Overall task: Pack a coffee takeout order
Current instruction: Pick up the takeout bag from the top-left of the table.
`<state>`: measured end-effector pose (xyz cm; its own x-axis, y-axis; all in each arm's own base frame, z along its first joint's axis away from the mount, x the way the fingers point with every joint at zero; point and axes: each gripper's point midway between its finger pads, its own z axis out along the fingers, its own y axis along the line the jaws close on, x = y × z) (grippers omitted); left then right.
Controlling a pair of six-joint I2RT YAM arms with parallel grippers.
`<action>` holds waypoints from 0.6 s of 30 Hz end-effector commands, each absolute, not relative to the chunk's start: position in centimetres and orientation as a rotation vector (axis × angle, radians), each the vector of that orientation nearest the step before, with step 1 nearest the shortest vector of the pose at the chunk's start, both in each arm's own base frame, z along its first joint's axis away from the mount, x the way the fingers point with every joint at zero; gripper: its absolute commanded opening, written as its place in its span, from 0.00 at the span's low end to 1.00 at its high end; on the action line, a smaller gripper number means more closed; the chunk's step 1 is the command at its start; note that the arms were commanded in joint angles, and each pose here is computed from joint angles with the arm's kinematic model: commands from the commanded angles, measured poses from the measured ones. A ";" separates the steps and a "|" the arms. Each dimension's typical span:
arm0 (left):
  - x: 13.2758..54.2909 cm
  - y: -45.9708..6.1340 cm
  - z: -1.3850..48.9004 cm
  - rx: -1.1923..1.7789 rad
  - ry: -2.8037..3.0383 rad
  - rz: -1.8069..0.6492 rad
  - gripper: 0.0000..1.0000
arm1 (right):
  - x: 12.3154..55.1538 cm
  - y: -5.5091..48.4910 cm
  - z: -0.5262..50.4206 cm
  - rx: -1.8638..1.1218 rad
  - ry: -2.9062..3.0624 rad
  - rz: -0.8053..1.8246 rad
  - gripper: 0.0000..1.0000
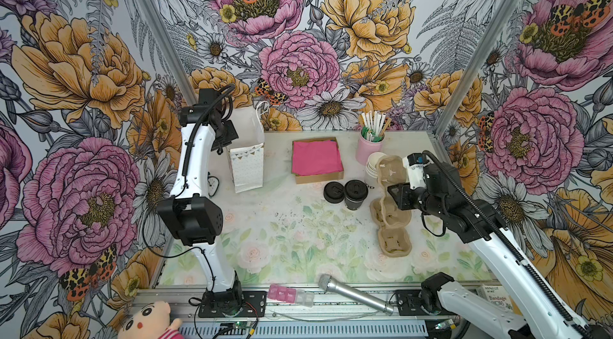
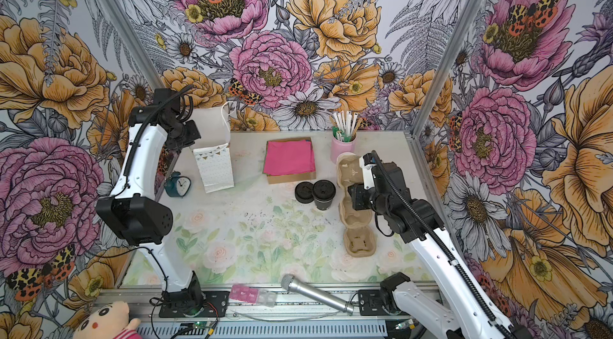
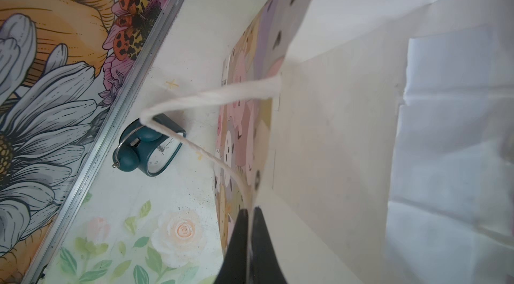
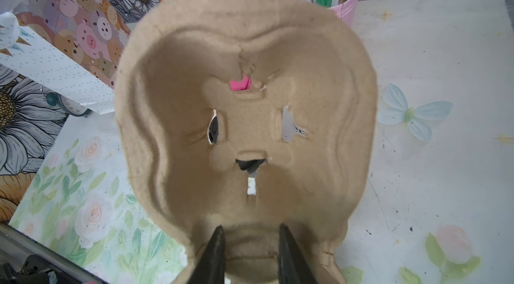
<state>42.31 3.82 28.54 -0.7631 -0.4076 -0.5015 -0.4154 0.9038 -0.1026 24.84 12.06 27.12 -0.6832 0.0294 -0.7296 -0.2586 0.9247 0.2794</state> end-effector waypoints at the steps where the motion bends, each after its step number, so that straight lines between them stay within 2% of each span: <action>1: 40.2 2.7 31.9 -0.578 2.405 0.033 0.00 | 24.5 13.3 31.6 -0.179 2.135 0.581 0.17; 6: 37.3 -0.9 32.7 -0.519 2.248 -0.076 0.00 | 23.8 13.9 35.1 -0.144 2.024 0.681 0.15; 9: 35.1 -2.6 33.0 -0.459 2.168 -0.016 0.00 | 23.3 14.7 37.0 -0.138 1.978 0.742 0.14; 18: 29.8 -7.8 30.4 -0.360 1.980 -0.054 0.00 | 21.6 19.6 40.7 -0.229 1.870 0.869 0.12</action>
<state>29.43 -8.28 27.82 -0.5529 -0.1914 -0.8110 -0.1594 0.9796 -0.1226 21.38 18.66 37.75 -0.5207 0.1504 -0.8404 -0.4962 0.7477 0.4412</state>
